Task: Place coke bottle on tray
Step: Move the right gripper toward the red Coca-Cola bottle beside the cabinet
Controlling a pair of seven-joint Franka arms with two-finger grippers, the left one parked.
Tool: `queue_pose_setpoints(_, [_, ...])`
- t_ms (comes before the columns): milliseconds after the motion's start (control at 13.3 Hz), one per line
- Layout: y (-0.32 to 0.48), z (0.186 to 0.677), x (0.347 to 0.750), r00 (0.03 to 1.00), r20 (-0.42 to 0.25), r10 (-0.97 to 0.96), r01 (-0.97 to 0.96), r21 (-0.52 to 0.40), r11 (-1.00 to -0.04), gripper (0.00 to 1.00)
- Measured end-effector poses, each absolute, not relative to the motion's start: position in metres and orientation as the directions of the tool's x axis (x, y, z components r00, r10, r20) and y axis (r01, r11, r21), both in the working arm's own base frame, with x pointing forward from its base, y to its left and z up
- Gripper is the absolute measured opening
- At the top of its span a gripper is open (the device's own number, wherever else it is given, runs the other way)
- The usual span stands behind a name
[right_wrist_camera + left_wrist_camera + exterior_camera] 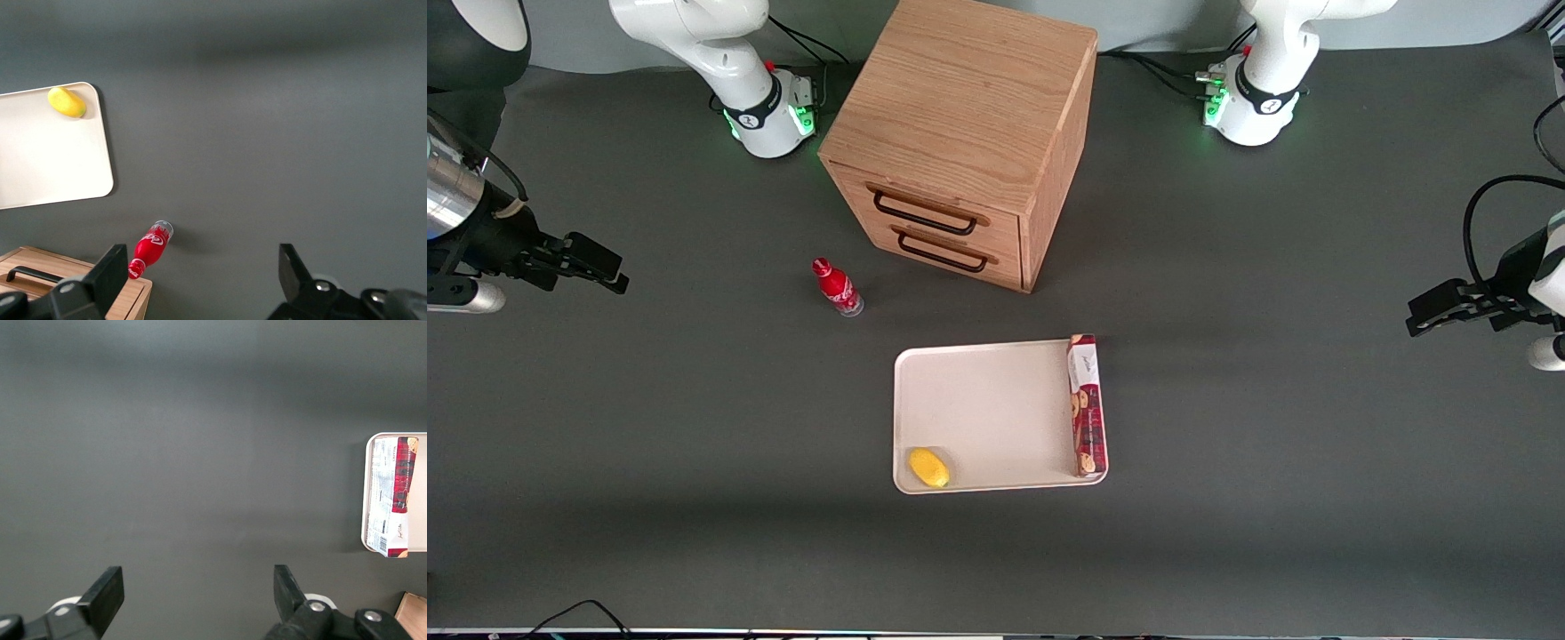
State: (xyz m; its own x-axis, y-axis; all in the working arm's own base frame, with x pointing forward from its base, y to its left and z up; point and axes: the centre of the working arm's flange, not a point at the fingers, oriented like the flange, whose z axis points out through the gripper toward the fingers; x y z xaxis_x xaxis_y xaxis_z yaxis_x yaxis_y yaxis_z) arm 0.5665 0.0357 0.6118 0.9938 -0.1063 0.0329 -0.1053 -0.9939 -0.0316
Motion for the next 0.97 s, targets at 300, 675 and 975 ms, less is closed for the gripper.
queue_pose_setpoints(300, [0.036,0.615,0.566,0.994,0.038,-0.107,-0.105,-0.032,-0.994,1.00])
queue_pose_setpoints(675, [0.029,0.612,0.563,0.995,0.008,-0.095,-0.095,-0.027,-0.995,1.00])
queue_pose_setpoints(975, [0.093,0.600,0.555,0.995,-0.033,0.095,0.094,-0.048,-0.994,1.00])
